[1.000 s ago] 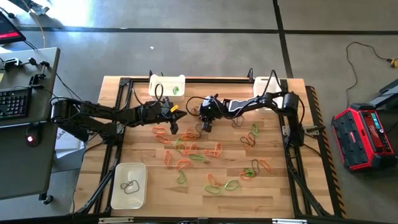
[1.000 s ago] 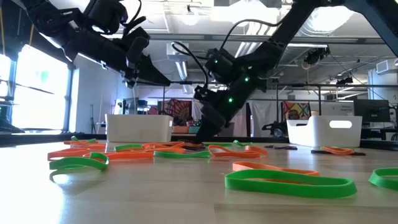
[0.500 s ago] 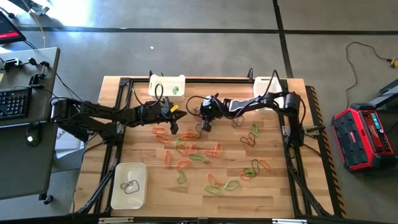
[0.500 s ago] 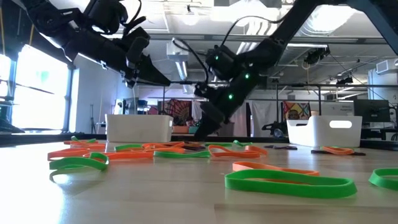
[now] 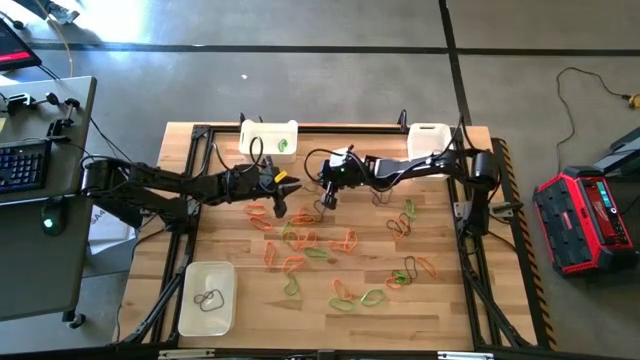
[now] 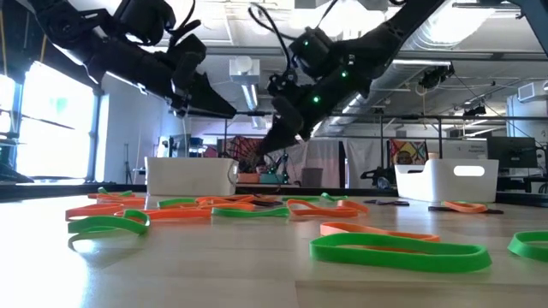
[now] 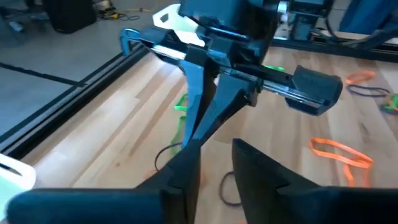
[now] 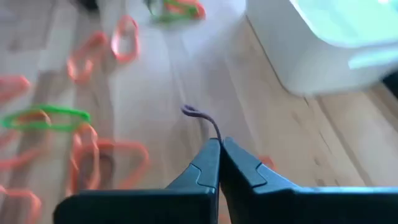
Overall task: Sort rubber bands into baskets
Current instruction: Put the purple rubber band into the bottom left white bin
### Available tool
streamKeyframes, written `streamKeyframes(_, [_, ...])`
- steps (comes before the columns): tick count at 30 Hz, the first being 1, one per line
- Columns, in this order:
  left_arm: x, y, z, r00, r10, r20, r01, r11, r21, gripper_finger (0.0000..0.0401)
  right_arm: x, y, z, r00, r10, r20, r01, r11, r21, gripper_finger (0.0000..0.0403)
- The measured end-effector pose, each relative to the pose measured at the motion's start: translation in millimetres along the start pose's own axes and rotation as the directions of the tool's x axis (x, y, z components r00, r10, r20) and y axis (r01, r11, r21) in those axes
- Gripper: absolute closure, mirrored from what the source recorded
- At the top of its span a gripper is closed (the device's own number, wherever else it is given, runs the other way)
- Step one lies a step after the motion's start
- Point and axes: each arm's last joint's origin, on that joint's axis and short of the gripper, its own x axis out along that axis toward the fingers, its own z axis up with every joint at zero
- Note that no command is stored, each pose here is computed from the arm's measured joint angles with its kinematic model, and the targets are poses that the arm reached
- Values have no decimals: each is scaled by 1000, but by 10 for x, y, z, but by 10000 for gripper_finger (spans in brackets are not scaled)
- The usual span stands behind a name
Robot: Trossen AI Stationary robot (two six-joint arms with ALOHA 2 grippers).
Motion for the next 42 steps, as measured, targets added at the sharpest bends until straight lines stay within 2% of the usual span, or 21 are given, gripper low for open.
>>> streamKeyframes(7, [23,-79,-49,1000,-11,-24,11,1000,-2,264,2,154,36,999,30,29,-30,1000,2,402])
streamKeyframes(10, [65,-113,-107,999,-12,-53,13,999,29,254,0,224,59,998,44,51,-43,999,-7,402])
streamKeyframes(13, [106,-128,-168,997,27,-78,-22,998,63,249,-2,288,77,996,57,68,-57,998,-2,403])
streamKeyframes(21, [121,-191,-210,995,1,-96,19,978,207,249,-8,401,96,993,80,85,-80,997,-1,403])
streamKeyframes(24, [121,-185,-210,995,19,-96,2,977,213,250,-11,433,102,992,87,92,-87,996,-6,403])
streamKeyframes(29, [117,-187,-247,991,5,-135,29,969,244,277,-16,494,119,989,100,109,-99,995,-16,403])
streamKeyframes(37, [114,-192,-276,985,-22,-173,64,967,246,365,-18,499,129,988,100,119,-99,995,-14,402])
streamKeyframes(39, [125,-198,-247,982,-23,-187,70,966,248,390,-17,497,123,990,84,113,-83,996,-13,396])
streamKeyframes(42, [146,-206,-179,978,-16,-206,69,965,253,396,-15,502,99,996,19,89,-18,1000,-13,368])
